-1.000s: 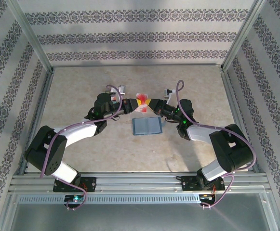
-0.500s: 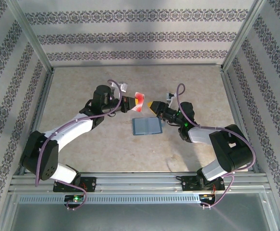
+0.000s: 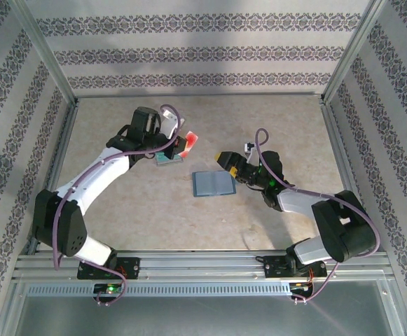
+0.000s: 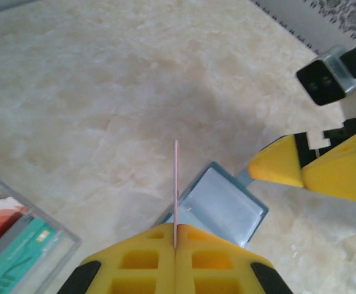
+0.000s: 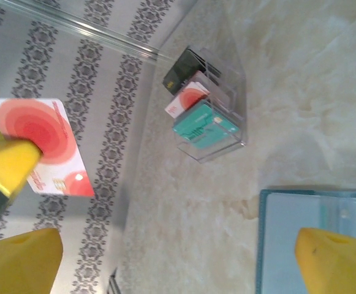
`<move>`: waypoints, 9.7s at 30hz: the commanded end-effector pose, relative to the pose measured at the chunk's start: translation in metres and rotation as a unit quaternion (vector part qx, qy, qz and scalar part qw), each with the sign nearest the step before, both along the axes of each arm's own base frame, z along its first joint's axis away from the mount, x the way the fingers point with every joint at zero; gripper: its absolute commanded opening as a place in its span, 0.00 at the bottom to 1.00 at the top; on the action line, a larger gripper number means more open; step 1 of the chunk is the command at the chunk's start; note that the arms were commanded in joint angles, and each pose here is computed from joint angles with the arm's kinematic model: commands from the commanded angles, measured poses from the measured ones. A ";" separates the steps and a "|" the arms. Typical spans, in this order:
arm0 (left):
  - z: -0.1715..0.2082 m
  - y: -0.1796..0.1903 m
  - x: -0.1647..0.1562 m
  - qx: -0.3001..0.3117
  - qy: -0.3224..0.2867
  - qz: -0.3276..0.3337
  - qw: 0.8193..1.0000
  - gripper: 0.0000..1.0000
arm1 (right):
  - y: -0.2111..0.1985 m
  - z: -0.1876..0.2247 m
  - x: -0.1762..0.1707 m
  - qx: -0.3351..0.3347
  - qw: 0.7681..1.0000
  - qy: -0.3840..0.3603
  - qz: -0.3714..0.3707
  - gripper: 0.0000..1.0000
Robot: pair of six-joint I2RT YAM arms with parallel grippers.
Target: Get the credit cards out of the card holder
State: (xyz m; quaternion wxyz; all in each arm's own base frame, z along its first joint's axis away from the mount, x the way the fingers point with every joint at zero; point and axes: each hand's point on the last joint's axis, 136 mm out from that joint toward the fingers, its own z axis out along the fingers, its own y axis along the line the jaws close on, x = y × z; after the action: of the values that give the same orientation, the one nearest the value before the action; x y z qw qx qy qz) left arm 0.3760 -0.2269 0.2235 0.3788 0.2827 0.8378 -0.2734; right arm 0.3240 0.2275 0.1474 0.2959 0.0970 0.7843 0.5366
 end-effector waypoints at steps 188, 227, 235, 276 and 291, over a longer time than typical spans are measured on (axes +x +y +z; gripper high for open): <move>-0.056 0.145 -0.022 -0.140 0.011 0.380 0.914 0.99 | 0.063 -0.125 -0.032 -0.568 0.807 0.108 0.123 0.65; -0.024 0.143 -0.023 -0.140 -0.016 0.362 0.921 1.00 | 0.015 -0.103 -0.022 -0.580 0.807 0.100 0.049 0.35; -0.021 0.143 -0.023 -0.138 -0.022 0.362 0.922 1.00 | -0.006 -0.101 -0.023 -0.587 0.802 0.105 0.028 0.37; -0.090 -0.012 -0.050 0.038 -0.046 0.156 0.986 0.82 | -0.065 -0.025 -0.037 -0.479 0.871 0.086 -0.059 0.39; -0.153 -0.016 -0.053 0.073 0.021 0.203 0.976 0.73 | 0.021 -0.054 -0.028 -0.347 0.929 0.116 0.045 0.33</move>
State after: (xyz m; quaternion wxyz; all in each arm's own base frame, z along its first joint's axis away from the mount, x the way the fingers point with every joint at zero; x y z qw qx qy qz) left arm 0.3212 -0.2511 0.0787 0.3868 0.1653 0.8954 -0.1459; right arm 0.2930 0.2269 0.0931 0.2095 0.0206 0.9589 0.1905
